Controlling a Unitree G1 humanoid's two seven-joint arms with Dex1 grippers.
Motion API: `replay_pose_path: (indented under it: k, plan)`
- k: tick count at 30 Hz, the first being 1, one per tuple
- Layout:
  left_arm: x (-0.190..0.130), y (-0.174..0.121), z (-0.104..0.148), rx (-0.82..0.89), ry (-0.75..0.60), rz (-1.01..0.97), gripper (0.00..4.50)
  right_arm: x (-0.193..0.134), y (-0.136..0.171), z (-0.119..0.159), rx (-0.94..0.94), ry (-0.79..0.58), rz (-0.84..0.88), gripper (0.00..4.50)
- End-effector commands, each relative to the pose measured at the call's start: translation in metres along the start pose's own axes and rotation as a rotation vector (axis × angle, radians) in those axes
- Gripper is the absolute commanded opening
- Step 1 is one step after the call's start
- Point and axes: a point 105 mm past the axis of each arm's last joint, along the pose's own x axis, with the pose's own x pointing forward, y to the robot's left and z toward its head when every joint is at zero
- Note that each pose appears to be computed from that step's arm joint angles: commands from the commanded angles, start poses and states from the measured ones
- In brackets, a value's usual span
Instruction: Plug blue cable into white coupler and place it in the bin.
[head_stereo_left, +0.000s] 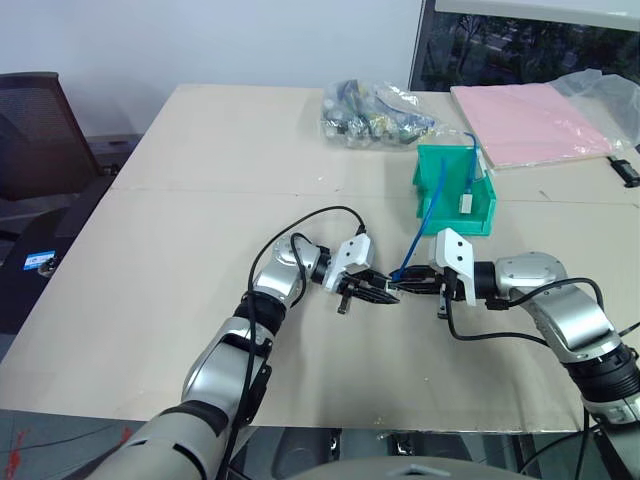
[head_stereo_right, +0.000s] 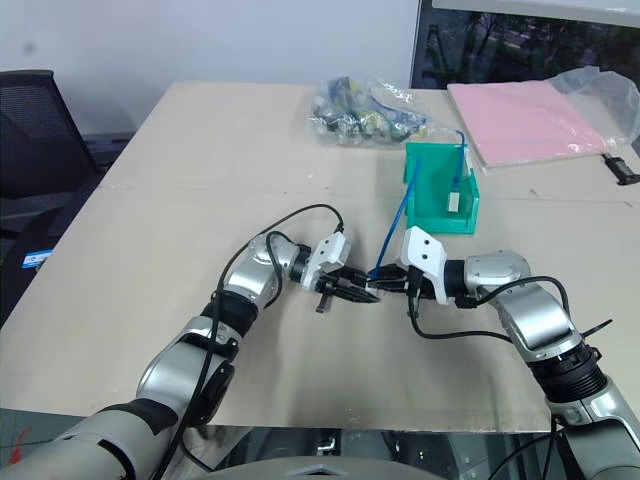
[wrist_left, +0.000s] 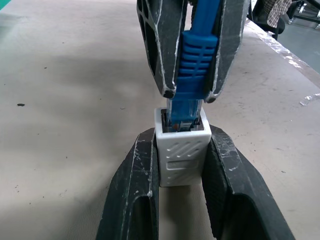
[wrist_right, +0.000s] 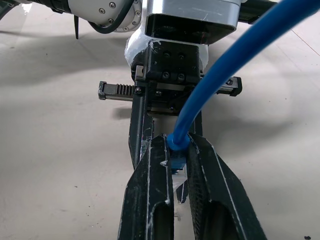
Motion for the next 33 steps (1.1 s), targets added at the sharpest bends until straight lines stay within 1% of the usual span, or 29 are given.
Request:
replay_pose_path:
  k: [1, 2, 4, 6, 9, 11, 12, 13, 14, 16, 21, 25, 27, 31, 33]
  plan:
    - [0.01, 0.005, 0.032, 0.098, -0.115, -0.015, 0.6, 0.011, 0.033, -0.061, 0.137, 0.213, 0.122, 0.0]
    - [0.01, 0.005, 0.032, 0.098, -0.114, -0.014, 0.6, 0.012, 0.031, -0.054, 0.141, 0.165, 0.115, 0.0]
    - [0.009, 0.005, 0.031, 0.1, -0.11, -0.01, 0.6, 0.015, 0.019, -0.023, 0.208, -0.014, 0.06, 0.0]
    - [0.008, 0.005, 0.03, 0.095, -0.11, -0.005, 0.6, 0.011, 0.013, 0.005, 0.234, -0.151, 0.061, 0.0]
    - [0.006, 0.005, 0.028, 0.067, -0.11, -0.003, 0.6, 0.005, 0.008, 0.026, 0.254, -0.241, 0.058, 0.0]
    - [0.003, 0.002, 0.03, 0.065, -0.12, -0.013, 1.63, 0.003, 0.005, 0.027, 0.243, -0.229, 0.049, 0.0]
    - [0.002, 0.002, 0.03, 0.072, -0.122, -0.01, 1.91, 0.003, 0.004, 0.027, 0.238, -0.22, 0.048, 0.0]
    - [0.001, 0.005, 0.034, 0.099, -0.125, 0.031, 2.47, 0.001, 0.002, 0.026, 0.23, -0.21, 0.043, 0.0]
    - [-0.003, 0.007, 0.039, 0.11, -0.139, 0.064, 2.85, -0.001, -0.001, 0.028, 0.234, -0.213, 0.033, 0.0]
    - [-0.012, 0.009, 0.049, 0.136, -0.157, 0.122, 2.85, -0.007, -0.01, 0.035, 0.256, -0.235, 0.009, 0.0]
    - [-0.04, 0.011, 0.068, 0.118, -0.167, 0.277, 2.85, -0.029, -0.035, 0.054, 0.249, -0.246, -0.052, 0.0]
    - [-0.06, 0.009, 0.082, 0.088, -0.144, 0.415, 2.85, -0.058, -0.082, 0.074, 0.231, -0.281, -0.195, 0.0]
    - [-0.063, 0.008, 0.086, 0.088, -0.116, 0.461, 2.85, -0.066, -0.1, 0.076, 0.227, -0.268, -0.25, 0.0]
    - [-0.061, 0.005, 0.103, 0.087, -0.104, 0.549, 2.85, -0.08, -0.145, 0.081, 0.243, -0.245, -0.358, 0.0]
    - [-0.06, 0.008, 0.109, 0.084, -0.11, 0.594, 2.85, -0.081, -0.158, 0.079, 0.268, -0.222, -0.387, 0.0]
